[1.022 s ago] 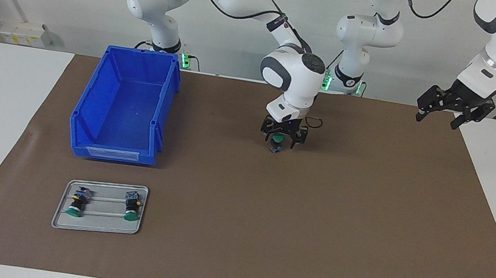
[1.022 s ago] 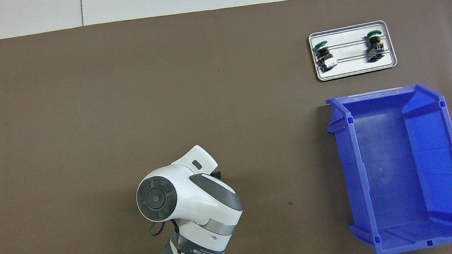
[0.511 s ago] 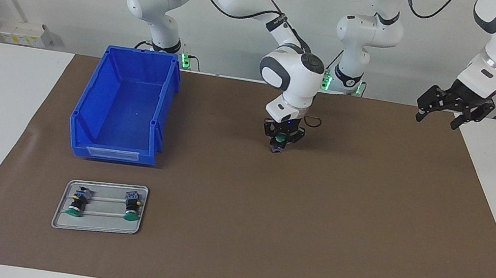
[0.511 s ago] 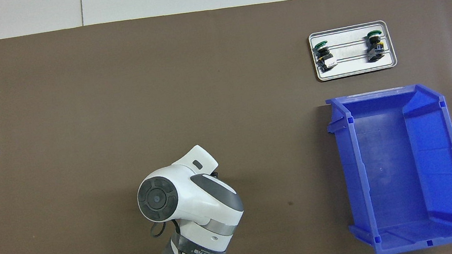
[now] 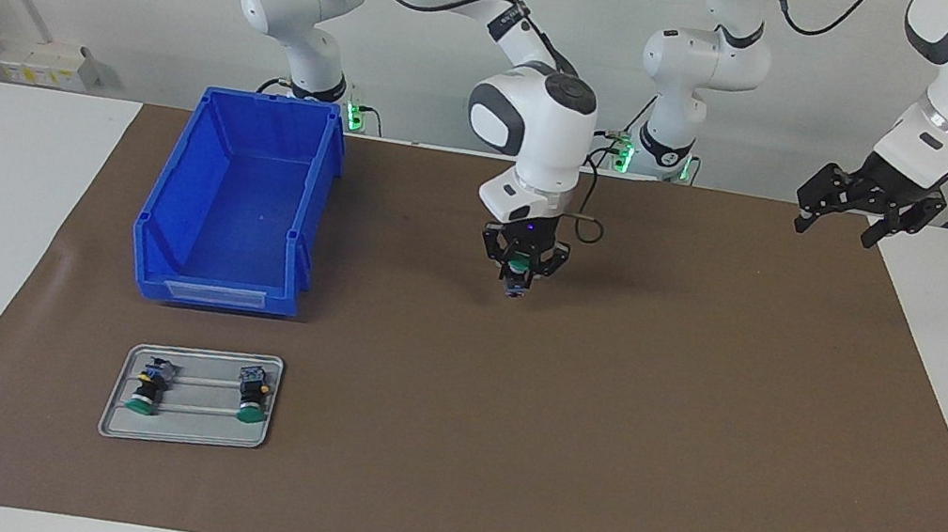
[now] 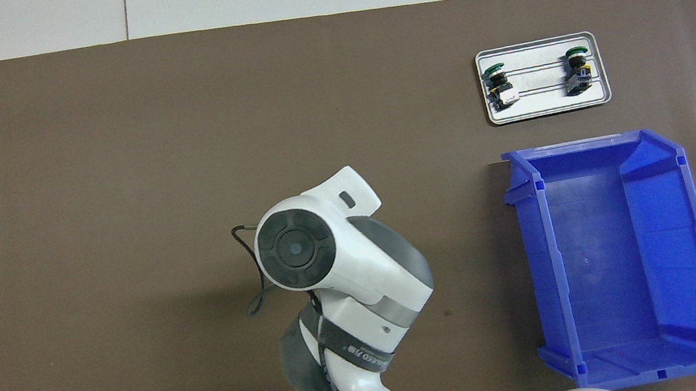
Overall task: Place and press button with both arms
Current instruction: 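Carry the button over the blue bin and release it inside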
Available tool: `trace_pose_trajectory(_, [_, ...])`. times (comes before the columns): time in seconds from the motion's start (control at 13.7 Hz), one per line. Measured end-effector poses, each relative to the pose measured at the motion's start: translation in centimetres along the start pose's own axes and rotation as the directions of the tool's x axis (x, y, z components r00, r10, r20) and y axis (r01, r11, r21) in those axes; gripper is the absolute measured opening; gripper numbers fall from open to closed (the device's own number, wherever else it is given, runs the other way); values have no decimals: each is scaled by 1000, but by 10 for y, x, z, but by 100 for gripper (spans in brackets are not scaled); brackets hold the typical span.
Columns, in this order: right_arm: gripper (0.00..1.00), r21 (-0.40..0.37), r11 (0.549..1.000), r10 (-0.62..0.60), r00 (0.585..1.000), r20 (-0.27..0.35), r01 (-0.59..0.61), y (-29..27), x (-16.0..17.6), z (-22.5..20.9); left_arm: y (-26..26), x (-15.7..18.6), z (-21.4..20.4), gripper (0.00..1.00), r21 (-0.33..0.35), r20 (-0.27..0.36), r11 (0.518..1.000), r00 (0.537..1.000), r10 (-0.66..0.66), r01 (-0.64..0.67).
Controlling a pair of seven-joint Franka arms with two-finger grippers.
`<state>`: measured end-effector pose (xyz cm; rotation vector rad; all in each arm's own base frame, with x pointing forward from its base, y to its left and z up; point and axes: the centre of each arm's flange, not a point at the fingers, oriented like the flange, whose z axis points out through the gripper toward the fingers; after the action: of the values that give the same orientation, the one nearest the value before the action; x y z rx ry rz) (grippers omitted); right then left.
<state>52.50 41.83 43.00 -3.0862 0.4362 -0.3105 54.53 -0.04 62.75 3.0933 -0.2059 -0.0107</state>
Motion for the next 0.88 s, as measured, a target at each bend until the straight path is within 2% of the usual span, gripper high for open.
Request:
trace_pose_trajectory(0.22, [43, -17, 999, 32, 999, -14, -32, 92, 83, -59, 0, 0, 0, 100, 0, 0, 1000, 1000, 0, 0])
trace_pose_trajectory(0.37, [43, -20, 1000, -6, 999, 31, 6, 173, 134, -80, 0, 0, 0, 100, 0, 0, 1000, 1000, 0, 0])
trace_pose_trajectory(0.51, [43, -39, 996, -78, 992, 95, 82, 265, 172, -82, 0, 0, 0, 100, 0, 0, 1000, 1000, 0, 0])
trace_pose_trajectory(0.66, [43, -38, 991, -124, 984, 126, 130, 342, 187, -58, 0, 0, 0, 100, 0, 0, 1000, 1000, 0, 0])
trace_pose_trajectory(0.88, [43, -39, 990, -127, 982, 142, 133, 404, 160, 12, 0, 0, 0, 100, 0, 0, 1000, 1000, 0, 0])
